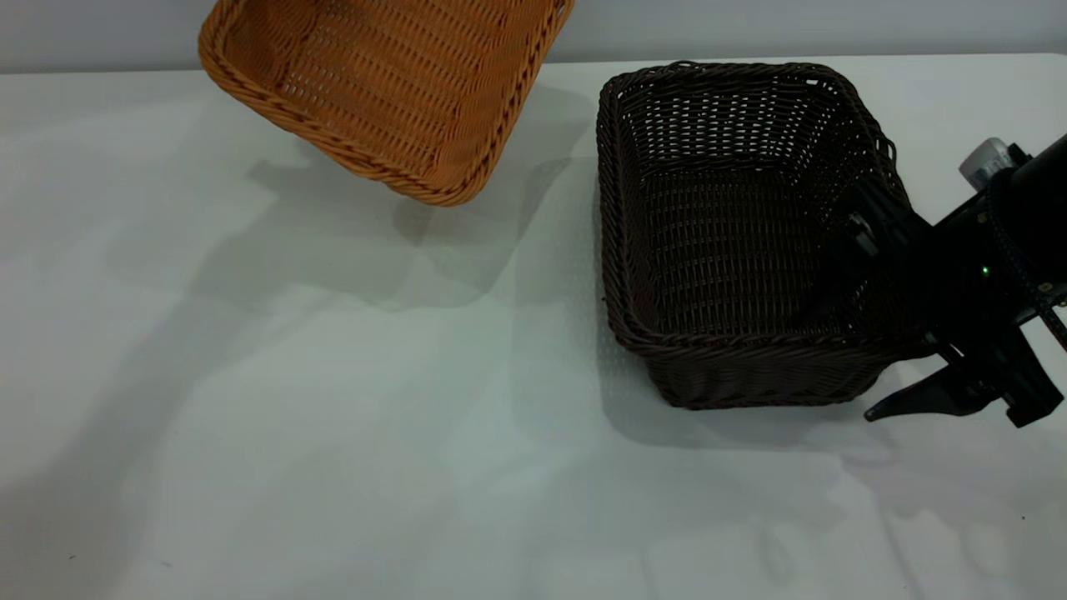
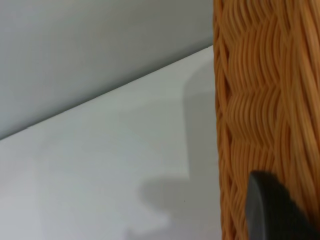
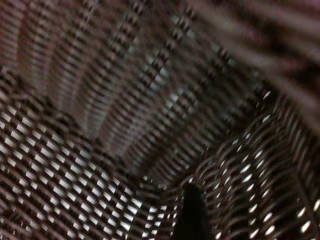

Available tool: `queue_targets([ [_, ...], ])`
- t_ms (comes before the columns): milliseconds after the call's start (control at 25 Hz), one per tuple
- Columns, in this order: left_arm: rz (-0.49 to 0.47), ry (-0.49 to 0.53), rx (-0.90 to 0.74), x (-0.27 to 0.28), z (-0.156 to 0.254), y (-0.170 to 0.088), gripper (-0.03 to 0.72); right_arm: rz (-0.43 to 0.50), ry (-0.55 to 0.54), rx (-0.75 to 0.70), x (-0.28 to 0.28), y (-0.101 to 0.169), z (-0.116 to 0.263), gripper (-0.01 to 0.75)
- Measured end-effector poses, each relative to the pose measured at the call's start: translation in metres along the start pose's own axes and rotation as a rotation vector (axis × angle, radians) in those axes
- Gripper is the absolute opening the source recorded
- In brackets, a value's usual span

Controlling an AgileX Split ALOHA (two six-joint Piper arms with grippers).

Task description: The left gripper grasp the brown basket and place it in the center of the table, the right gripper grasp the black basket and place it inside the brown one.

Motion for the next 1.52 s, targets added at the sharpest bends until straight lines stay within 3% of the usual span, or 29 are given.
queue_targets([
  [280,-0.006,0.0,-0.004,0.001,0.001,0.004,0.083,-0.019,-0.07,0.038,0.001,0.012,-0.012,0.207],
  [400,-0.019,-0.005,-0.007,0.007,0.0,0.013,0.083,-0.052,-0.113,0.079,0.004,0.027,-0.024,0.131],
  [680,-0.023,-0.009,-0.011,0.026,-0.009,0.018,0.083,-0.086,-0.188,0.139,0.02,0.031,-0.071,0.12],
  [960,0.064,0.139,-0.129,0.027,0.012,0.005,0.083,-0.188,-0.218,0.215,0.051,0.028,-0.135,0.116],
  [1240,0.287,0.28,-0.55,0.031,0.028,-0.05,0.083,-0.417,-0.239,0.34,0.119,0.061,-0.176,0.115],
  [1520,0.527,0.197,-0.909,0.013,0.035,-0.122,0.083,-0.424,-0.194,0.422,0.142,0.07,-0.186,0.115],
])
Point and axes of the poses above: a point on each arm's last joint axis where the gripper is mounted, x pointing back along that axis away from the gripper, y along the wrist's bending axis when the last joint is at zero, z = x × y, the point moved 5 cm from there along -x, pointing out along that axis toward the gripper, and after that the axes turned 12 degrees about -x, right-handed, at the moved point
